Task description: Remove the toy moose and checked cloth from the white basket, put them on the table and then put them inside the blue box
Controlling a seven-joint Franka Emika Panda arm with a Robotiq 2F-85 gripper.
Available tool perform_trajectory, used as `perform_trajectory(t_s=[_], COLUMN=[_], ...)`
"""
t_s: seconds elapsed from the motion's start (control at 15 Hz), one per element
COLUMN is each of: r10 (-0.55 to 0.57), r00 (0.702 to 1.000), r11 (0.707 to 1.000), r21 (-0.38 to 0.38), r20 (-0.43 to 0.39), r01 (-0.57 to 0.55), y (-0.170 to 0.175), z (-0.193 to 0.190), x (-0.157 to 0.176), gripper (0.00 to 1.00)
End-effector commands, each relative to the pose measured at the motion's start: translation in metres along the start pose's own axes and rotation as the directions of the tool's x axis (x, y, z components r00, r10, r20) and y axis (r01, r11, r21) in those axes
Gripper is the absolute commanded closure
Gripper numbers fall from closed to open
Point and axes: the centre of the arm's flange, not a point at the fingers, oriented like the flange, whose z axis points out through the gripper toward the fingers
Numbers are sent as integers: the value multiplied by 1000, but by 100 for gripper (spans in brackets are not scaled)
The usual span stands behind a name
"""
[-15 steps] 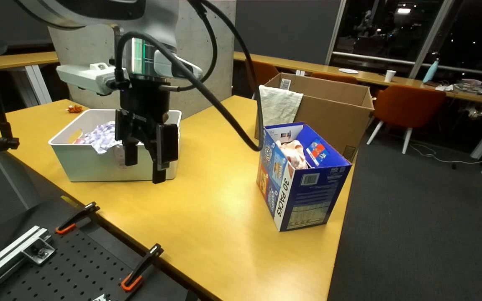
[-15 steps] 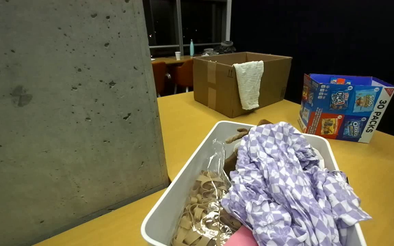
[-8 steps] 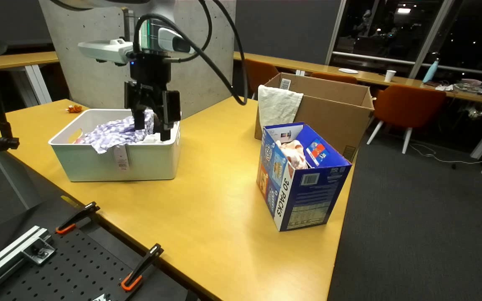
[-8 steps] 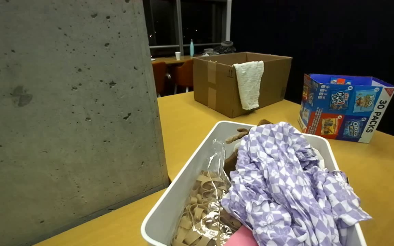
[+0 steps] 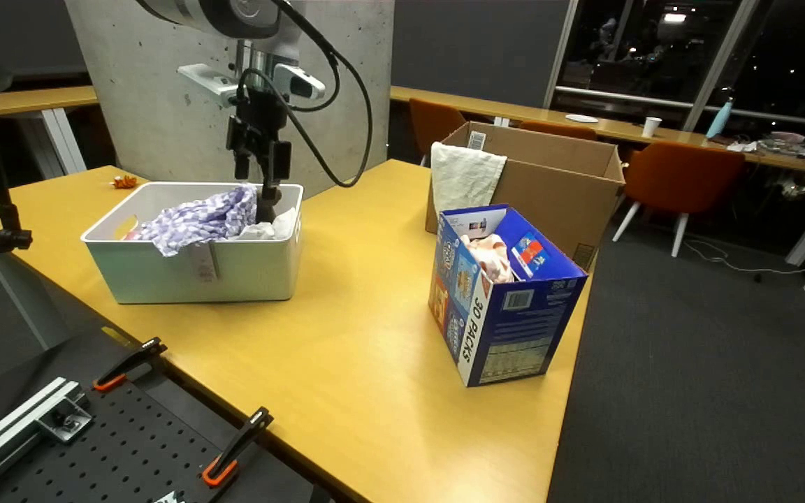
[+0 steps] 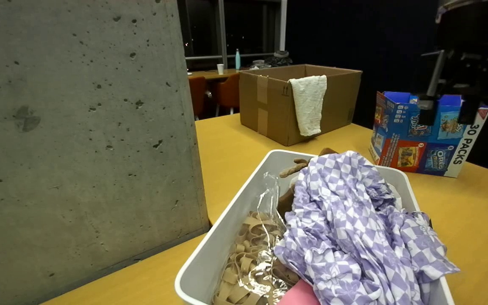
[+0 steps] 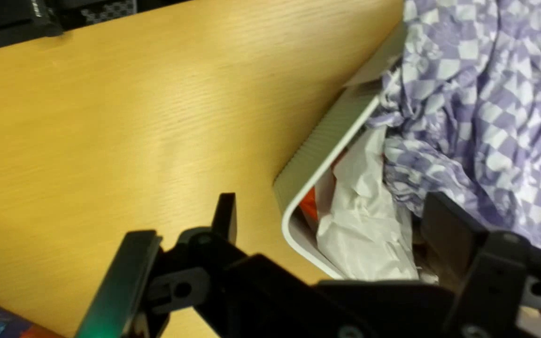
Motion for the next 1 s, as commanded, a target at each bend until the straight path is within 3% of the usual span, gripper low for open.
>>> perform_trajectory(t_s=[0.0,0.4,0.93], r10=[73,77,40], r00=[997,995,991], r11=[995,994,999], r21=[75,72,27], r20=[-11,59,129], r01=[-72,-81,-43], y=[-32,-76,-112], z=[-9,22,47], x=[46,97,133], gripper=[0,0,0])
